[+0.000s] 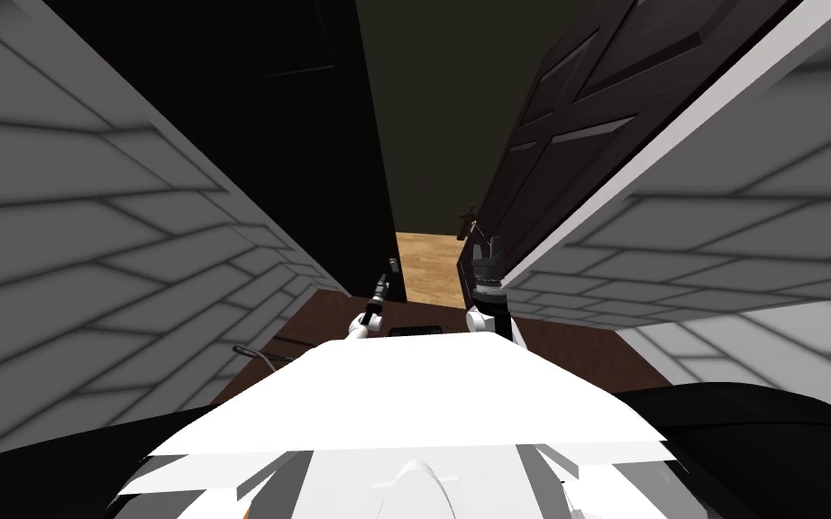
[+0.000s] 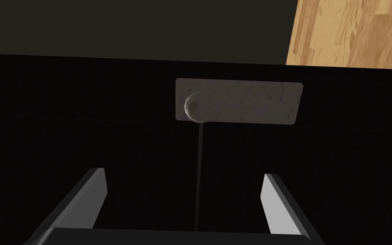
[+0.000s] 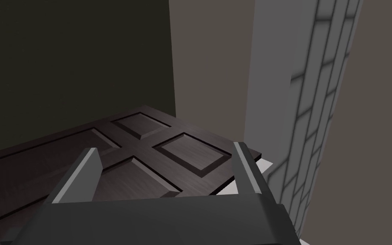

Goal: Push the door open

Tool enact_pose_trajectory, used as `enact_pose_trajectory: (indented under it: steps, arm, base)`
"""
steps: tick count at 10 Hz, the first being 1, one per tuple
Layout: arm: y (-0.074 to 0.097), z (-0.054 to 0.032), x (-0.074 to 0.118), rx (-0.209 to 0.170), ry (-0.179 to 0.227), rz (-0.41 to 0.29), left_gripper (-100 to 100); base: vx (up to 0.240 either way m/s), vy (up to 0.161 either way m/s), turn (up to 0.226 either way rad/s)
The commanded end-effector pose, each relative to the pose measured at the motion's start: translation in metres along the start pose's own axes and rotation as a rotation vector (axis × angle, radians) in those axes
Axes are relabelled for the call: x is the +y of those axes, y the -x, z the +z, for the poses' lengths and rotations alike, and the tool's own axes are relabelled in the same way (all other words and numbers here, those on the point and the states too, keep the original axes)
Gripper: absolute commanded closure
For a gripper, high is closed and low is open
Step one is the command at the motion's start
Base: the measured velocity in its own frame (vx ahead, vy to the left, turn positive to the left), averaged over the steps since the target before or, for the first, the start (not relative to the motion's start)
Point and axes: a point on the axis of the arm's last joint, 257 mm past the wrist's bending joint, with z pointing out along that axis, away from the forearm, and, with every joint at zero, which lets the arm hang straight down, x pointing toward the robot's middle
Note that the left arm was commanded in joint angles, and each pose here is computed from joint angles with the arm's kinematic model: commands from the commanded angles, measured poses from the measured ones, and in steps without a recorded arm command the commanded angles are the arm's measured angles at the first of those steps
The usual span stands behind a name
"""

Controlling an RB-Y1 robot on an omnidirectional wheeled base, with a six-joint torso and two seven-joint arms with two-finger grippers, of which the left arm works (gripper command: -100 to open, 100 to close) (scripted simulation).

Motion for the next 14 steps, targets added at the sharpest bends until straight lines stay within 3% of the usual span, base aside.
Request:
enact_pose_trajectory:
  steps: [1,11,12,14]
  arm:
    - [0.0,-0.0011,0.0051,0.002,0.012,-0.005,-100]
    - [0.0045,-0.004,0.0062,-0.02,0.011,-0.004,-100]
    - [0.0045,-0.004,0.0062,-0.02,0.011,-0.004,100]
    - [0.0045,-0.004,0.0062,-0.02,0.011,-0.004,100]
  base:
    - [0.074,0.035,-0.02]
    - [0.169,-0.02,-0.023]
    - [-0.019,-0.002,-0.002]
    - [-0.026,0.002,-0.007]
